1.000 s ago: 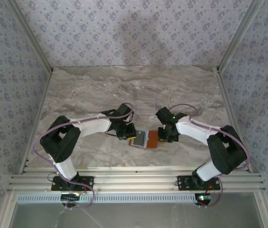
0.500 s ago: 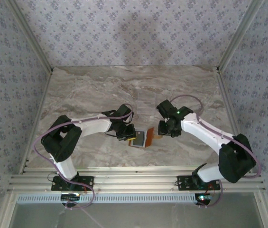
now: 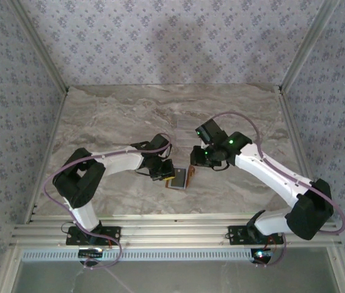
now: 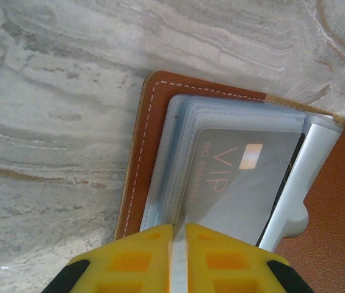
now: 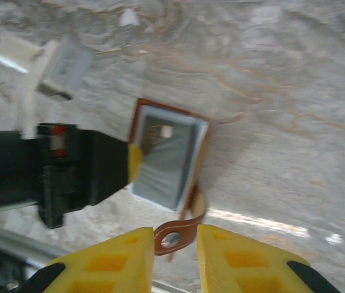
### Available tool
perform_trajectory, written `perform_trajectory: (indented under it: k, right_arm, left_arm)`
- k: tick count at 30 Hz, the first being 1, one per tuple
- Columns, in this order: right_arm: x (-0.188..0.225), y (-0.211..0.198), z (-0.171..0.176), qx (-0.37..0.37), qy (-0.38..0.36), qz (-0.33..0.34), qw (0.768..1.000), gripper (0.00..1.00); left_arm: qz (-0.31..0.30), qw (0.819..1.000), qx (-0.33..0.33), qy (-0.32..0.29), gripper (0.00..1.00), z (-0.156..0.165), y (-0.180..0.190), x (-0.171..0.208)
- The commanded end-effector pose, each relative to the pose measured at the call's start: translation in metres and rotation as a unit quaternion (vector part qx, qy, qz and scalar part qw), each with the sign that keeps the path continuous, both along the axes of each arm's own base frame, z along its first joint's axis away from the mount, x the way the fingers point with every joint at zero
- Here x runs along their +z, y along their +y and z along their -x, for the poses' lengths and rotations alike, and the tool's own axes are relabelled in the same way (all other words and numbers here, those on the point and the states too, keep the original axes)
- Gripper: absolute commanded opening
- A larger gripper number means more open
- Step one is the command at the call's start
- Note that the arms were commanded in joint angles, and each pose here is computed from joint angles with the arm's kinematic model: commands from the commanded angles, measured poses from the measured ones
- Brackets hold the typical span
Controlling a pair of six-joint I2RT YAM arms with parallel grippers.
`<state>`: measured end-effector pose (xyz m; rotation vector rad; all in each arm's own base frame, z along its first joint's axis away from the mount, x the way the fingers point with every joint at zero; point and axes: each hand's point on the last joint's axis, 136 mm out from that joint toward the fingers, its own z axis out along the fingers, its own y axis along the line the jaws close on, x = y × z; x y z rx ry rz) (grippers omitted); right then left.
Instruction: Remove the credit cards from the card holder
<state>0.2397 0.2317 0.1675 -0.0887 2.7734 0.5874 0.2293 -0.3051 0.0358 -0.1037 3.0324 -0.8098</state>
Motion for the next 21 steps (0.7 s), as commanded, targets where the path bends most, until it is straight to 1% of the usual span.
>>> perform_trajectory:
  k: [1,4,9,14,21]
  right_arm:
    - [0.009,0.035,0.001,0.016,0.014,-0.070,0.997,0.24]
    - [0.002,0.055,0.004,0.038,0.031,-0.096,0.994,0.23]
    - [-0.033,0.061,0.003,0.029,0.066,-0.080,0.994,0.19]
    - [-0.063,0.046,0.007,0.013,0.090,-0.033,0.995,0.16]
    - [-0.094,0.022,0.018,0.006,0.122,0.026,0.992,0.15]
  left_arm:
    - [-0.001,1.000,0.000,0.008,0.15,0.004,0.004,-0.002]
    - [-0.001,1.000,0.000,0.009,0.14,0.005,0.004,-0.003]
    - [-0.001,1.000,0.000,0.008,0.14,0.004,0.005,-0.003]
    - [-0.001,1.000,0.002,0.009,0.14,0.004,0.007,-0.003]
    - [-0.002,1.000,0.005,0.010,0.14,0.003,0.010,-0.004]
